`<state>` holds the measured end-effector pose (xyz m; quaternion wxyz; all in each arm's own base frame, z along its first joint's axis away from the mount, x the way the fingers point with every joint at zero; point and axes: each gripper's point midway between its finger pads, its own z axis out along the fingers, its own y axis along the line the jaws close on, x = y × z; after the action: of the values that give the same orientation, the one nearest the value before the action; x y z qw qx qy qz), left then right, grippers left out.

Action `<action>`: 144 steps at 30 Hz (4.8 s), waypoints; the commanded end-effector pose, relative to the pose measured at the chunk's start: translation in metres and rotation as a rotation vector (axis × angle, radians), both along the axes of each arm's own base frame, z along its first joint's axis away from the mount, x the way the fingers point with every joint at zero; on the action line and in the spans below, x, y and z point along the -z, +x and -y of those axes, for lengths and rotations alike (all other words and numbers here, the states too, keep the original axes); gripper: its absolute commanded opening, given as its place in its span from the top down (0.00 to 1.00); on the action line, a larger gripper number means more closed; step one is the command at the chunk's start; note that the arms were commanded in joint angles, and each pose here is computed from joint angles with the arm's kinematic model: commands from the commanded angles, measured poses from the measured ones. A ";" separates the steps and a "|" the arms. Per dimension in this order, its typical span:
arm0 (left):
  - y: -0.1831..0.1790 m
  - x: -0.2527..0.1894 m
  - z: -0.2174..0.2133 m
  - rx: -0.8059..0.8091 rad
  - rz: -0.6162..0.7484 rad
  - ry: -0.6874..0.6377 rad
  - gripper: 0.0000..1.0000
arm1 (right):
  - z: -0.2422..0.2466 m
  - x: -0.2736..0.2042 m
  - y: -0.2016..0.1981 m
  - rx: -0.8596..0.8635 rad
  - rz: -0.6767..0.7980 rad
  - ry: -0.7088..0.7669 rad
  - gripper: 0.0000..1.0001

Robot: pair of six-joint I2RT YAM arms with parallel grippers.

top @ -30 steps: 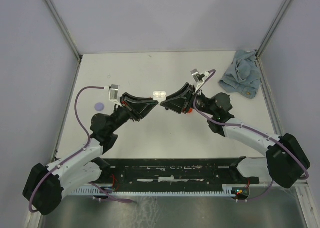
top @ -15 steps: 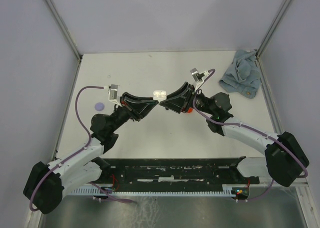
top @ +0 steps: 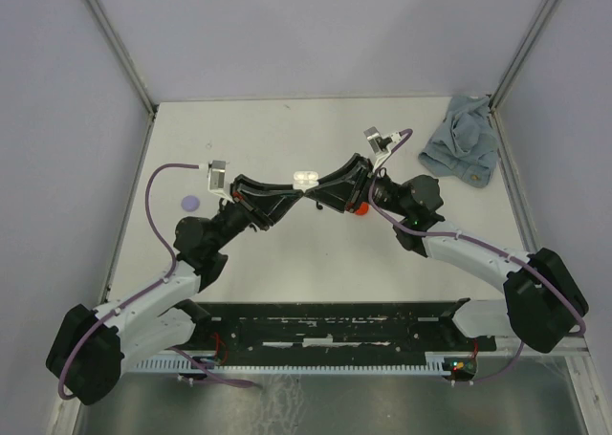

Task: Insert the wireless bluetooth earbuds into the charging case
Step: Adjust the charging case, then pick up the earbud from the center of the board, then place the earbud at the center of the board.

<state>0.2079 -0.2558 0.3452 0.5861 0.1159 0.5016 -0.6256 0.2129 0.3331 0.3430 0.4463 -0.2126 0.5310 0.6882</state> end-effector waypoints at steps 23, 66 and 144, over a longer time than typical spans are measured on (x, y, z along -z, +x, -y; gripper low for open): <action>0.031 0.033 -0.043 -0.360 -0.074 0.326 0.33 | 0.028 0.042 0.001 0.118 0.515 -0.358 0.96; 0.340 0.269 -0.309 -0.992 -0.978 1.149 0.46 | 0.064 0.136 0.028 0.341 0.684 -0.601 0.98; 0.065 0.324 -0.026 -0.177 -0.624 1.562 0.79 | 0.105 0.146 0.038 0.581 0.558 -0.651 0.98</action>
<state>0.2694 -0.2266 0.0292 0.2075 0.2947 0.9300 -0.0725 0.2451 0.2306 0.1790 0.6254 -0.3726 0.6341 0.2606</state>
